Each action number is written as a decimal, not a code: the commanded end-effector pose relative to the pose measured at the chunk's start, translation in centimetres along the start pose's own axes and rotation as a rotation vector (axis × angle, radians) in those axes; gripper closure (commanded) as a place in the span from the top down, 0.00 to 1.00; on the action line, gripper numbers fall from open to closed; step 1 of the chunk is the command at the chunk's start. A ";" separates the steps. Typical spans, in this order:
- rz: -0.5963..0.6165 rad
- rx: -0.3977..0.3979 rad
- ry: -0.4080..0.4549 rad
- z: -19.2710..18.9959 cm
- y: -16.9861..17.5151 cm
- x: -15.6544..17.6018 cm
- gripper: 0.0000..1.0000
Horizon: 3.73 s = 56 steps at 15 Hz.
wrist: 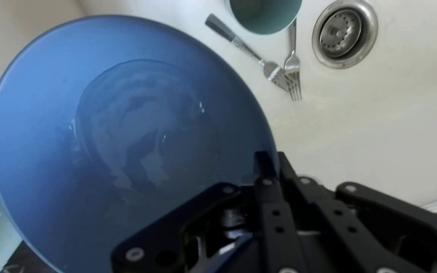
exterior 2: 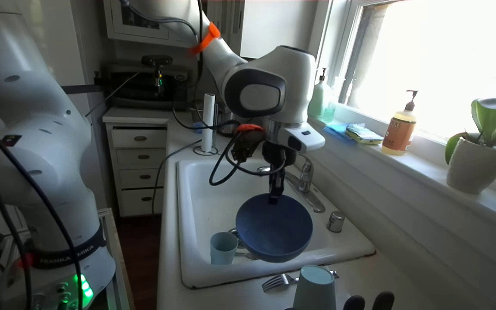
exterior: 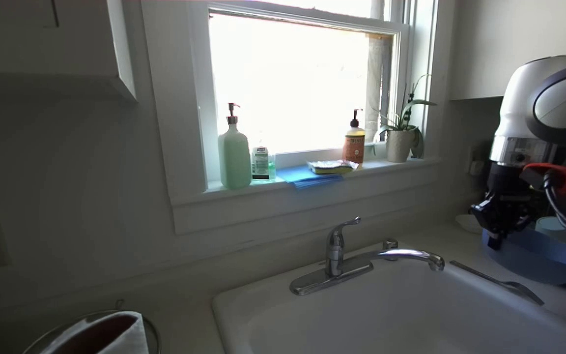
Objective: Pour the contents of the blue bowl into the grey cup in the sink
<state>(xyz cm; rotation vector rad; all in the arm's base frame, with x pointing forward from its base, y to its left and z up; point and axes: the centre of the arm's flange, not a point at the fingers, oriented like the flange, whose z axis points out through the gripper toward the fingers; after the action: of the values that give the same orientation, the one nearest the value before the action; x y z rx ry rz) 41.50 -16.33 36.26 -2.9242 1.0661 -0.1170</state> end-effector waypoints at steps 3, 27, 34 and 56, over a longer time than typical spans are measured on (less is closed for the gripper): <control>0.041 -0.019 0.025 -1.7 4.1 7.3 0.01; -0.132 -0.003 0.032 2.3 0.4 18.5 0.01; -0.236 -0.021 -0.020 6.4 0.8 22.3 0.01; -0.209 0.016 -0.082 4.7 1.9 21.2 0.81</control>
<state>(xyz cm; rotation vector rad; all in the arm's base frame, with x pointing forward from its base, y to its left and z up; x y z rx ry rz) 59.38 -33.26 29.42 -3.0450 0.7320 0.0183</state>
